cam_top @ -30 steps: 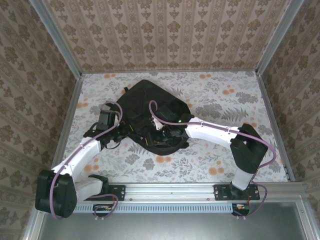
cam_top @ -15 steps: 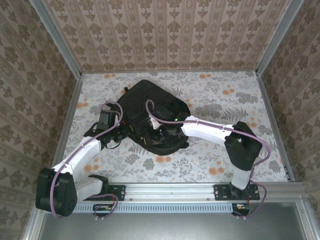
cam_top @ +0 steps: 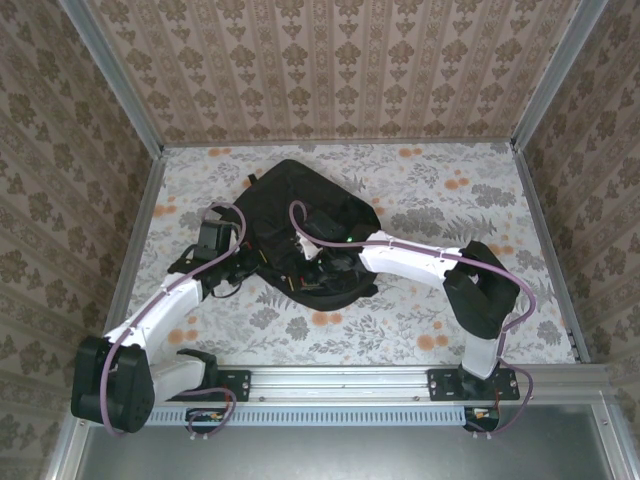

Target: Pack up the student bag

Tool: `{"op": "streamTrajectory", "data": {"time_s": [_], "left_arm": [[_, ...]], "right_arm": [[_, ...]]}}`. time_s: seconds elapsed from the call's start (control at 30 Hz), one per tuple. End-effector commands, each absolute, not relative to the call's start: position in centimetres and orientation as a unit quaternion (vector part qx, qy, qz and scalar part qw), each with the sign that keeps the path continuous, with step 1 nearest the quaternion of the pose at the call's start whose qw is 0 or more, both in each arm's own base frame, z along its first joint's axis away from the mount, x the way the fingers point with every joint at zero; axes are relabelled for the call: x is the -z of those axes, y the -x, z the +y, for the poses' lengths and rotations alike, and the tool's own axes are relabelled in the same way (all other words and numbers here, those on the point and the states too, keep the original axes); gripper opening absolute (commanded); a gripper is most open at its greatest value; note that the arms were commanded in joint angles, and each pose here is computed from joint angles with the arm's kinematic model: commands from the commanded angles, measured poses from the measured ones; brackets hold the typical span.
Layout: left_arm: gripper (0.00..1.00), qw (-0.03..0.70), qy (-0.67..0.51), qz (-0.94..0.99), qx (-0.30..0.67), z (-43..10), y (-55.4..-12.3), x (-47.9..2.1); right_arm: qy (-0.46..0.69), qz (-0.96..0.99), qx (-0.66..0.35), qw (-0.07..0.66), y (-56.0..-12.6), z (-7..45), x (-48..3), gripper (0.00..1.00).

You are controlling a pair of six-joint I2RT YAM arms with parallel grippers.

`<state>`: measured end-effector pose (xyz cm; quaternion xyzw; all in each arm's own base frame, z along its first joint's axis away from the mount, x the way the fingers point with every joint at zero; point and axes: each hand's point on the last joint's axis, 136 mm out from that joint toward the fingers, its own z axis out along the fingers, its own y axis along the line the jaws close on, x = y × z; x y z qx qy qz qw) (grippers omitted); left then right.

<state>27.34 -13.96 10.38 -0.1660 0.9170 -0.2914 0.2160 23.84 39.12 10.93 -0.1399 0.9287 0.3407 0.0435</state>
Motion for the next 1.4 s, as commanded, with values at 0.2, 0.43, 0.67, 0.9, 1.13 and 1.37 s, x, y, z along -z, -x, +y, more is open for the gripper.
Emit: {"op": "streamTrajectory", "data": {"time_s": [0.2, 0.43, 0.67, 0.9, 1.13, 1.37], "left_arm": [[0.00, 0.248, 0.153, 0.912, 0.289, -13.9, -28.4, -12.0], [0.00, 0.249, 0.158, 0.912, 0.287, -13.6, -28.5, -11.9], [0.00, 0.249, 0.162, 0.912, 0.284, -13.4, -28.5, -11.8], [0.00, 0.250, 0.166, 0.911, 0.284, -13.2, -28.5, -11.8], [0.00, 0.251, 0.170, 0.911, 0.281, -13.0, -28.6, -11.8], [0.00, 0.260, 0.167, 0.910, 0.277, -12.7, -28.6, -12.9]], "right_arm": [[0.146, 0.926, -0.344, 0.054, -23.2, 38.6, -12.1, 0.00], [0.146, 0.928, -0.338, 0.058, -22.2, 37.0, -12.1, 0.00], [0.144, 0.931, -0.331, 0.058, -21.7, 35.7, -11.9, 0.00], [0.150, 0.934, -0.320, 0.057, -21.0, 34.4, -11.9, 0.00], [0.147, 0.936, -0.315, 0.055, -20.4, 33.0, -11.7, 0.00], [0.154, 0.936, -0.312, 0.052, -19.9, 32.6, -11.5, 0.00]]}}
